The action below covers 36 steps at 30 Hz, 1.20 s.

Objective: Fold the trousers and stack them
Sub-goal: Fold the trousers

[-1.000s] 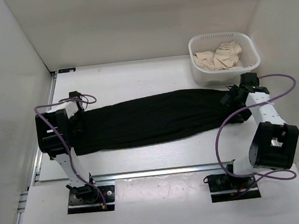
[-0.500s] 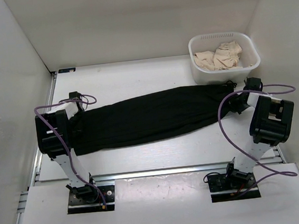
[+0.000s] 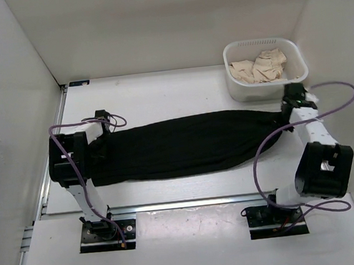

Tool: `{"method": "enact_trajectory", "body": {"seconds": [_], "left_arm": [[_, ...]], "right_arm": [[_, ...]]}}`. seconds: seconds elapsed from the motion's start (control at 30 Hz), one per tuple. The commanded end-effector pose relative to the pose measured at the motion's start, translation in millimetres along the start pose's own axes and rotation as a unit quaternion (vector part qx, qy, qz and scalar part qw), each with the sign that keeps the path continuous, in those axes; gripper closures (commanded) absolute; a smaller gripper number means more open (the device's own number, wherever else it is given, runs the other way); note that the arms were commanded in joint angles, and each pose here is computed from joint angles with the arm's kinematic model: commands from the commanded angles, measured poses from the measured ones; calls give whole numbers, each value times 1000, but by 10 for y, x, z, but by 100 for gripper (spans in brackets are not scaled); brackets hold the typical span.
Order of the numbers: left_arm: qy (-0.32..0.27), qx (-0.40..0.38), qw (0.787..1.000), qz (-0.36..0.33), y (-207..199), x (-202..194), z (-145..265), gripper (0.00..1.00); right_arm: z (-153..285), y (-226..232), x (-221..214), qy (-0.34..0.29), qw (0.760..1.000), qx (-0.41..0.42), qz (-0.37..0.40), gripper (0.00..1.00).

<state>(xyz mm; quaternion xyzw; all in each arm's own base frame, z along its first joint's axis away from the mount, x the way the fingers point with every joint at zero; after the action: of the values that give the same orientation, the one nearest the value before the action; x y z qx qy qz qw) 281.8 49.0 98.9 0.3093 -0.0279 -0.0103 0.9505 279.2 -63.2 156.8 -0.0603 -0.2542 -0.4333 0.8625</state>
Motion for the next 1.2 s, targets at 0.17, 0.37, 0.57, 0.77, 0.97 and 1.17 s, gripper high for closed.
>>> {"method": "enact_trajectory", "body": {"seconds": [0.17, 0.37, 0.57, 0.77, 0.97, 1.17], "left_arm": [[0, -60, 998, -1, -192, 82, 43, 31], [-7, -64, 998, -2, -212, 298, 75, 31], [-3, -59, 998, -15, -293, 387, 50, 30], [2, -43, 998, -35, -369, 411, 57, 29], [5, -38, 999, -38, -358, 398, 59, 28], [9, -48, 998, -33, -335, 373, 47, 25]], "right_arm": [[1314, 1401, -1046, -159, 933, 66, 317, 100], [1690, 2136, -2669, -190, 880, 148, 409, 100], [1853, 2366, -3627, -166, 873, 205, 410, 100], [1898, 2287, -3940, -160, 854, 245, 429, 100], [2082, 2249, -4262, -97, 771, 332, 535, 36], [2731, 2000, -4066, -59, 675, 437, 591, 2]]}}
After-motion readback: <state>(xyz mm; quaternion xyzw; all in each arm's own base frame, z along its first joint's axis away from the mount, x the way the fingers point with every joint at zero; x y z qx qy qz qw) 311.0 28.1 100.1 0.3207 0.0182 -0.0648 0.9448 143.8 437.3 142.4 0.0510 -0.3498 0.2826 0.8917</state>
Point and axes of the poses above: each gripper's point midway between its finger pads, its own z axis back along the fingers, its own y axis along the line the jaws close on, x = y × z, the point moved 9 cm from there along z, back along the fingers
